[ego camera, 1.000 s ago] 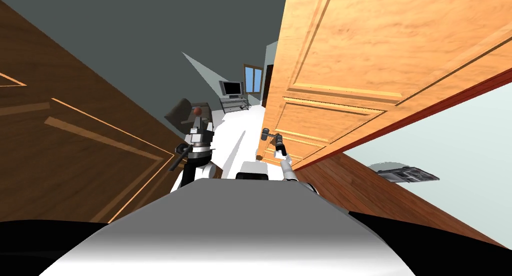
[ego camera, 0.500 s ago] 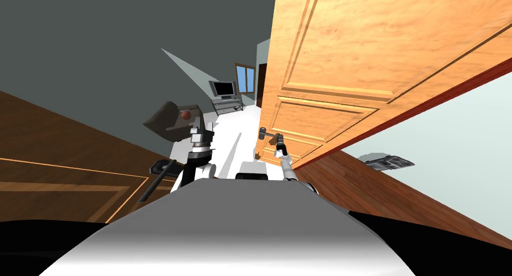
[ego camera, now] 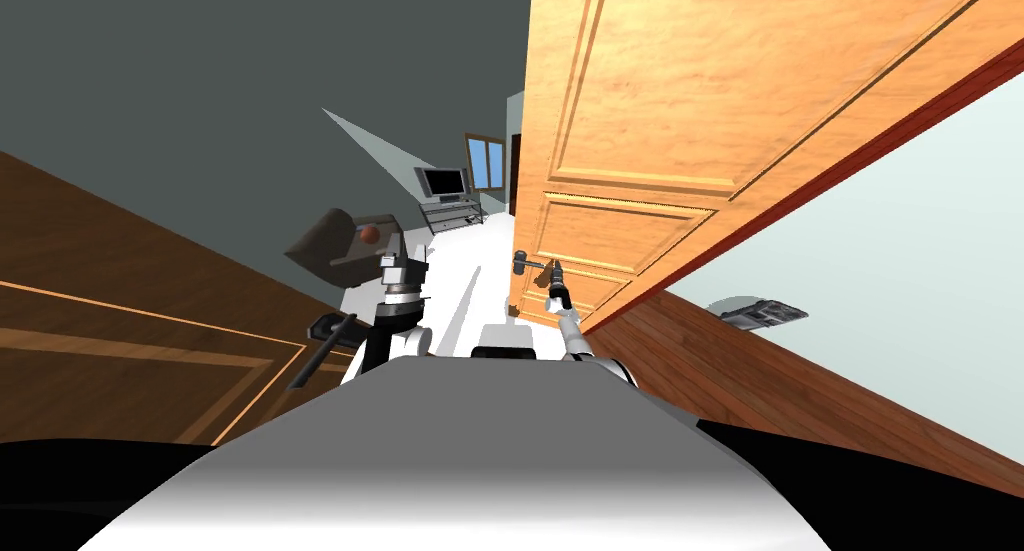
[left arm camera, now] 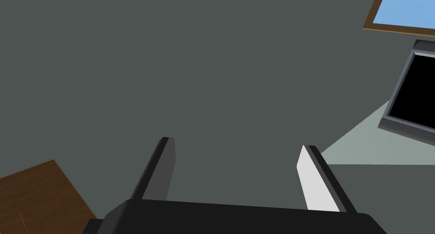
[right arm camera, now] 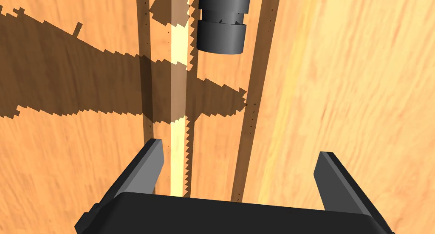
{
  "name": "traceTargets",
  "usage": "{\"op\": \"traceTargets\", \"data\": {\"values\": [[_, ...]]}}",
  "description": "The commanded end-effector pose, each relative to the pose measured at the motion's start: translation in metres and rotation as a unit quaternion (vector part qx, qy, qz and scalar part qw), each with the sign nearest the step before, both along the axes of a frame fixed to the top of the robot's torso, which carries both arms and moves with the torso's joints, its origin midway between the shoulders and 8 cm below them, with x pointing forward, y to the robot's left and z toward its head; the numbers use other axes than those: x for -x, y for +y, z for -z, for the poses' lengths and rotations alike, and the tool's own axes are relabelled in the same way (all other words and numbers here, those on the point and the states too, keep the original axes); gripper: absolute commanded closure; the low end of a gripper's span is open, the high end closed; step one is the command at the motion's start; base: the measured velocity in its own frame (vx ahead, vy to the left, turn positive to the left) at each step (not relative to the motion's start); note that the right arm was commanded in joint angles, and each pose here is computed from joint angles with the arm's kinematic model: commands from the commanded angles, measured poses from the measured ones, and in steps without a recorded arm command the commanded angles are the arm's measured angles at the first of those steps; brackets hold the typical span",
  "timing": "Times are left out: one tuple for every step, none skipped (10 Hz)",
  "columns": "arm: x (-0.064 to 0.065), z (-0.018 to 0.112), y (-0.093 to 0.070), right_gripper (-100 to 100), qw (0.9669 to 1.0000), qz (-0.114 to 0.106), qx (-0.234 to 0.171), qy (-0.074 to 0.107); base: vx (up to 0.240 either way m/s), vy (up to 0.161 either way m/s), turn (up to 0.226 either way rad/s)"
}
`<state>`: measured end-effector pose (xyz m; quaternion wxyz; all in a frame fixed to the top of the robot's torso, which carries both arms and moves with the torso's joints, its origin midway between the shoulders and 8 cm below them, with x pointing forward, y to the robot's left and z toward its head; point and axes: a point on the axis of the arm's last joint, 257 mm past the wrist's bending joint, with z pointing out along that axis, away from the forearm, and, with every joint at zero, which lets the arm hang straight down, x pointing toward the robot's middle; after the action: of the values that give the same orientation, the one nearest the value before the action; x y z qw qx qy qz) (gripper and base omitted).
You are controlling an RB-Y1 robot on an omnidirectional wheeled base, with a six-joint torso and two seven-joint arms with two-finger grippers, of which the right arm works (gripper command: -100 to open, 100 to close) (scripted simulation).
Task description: Push the door open
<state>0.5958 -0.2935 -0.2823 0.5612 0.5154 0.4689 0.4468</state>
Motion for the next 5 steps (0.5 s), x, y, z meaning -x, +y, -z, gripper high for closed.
{"op": "traceTargets", "data": {"values": [[-0.002, -0.001, 0.005, -100, 1.0000, -0.003, 0.000, -0.001, -0.032, 0.004, -0.050], [-0.003, -0.001, 0.009, -100, 1.0000, -0.005, 0.000, -0.002, -0.025, 0.004, -0.043], [-0.004, -0.001, 0.013, -100, 1.0000, -0.007, 0.000, -0.002, -0.025, 0.001, -0.048], [-0.005, -0.001, 0.017, -100, 1.0000, -0.008, -0.001, -0.003, -0.026, 0.002, -0.040], [-0.006, -0.001, 0.021, -100, 0.9999, -0.010, -0.002, -0.003, -0.031, 0.002, -0.059]]}}
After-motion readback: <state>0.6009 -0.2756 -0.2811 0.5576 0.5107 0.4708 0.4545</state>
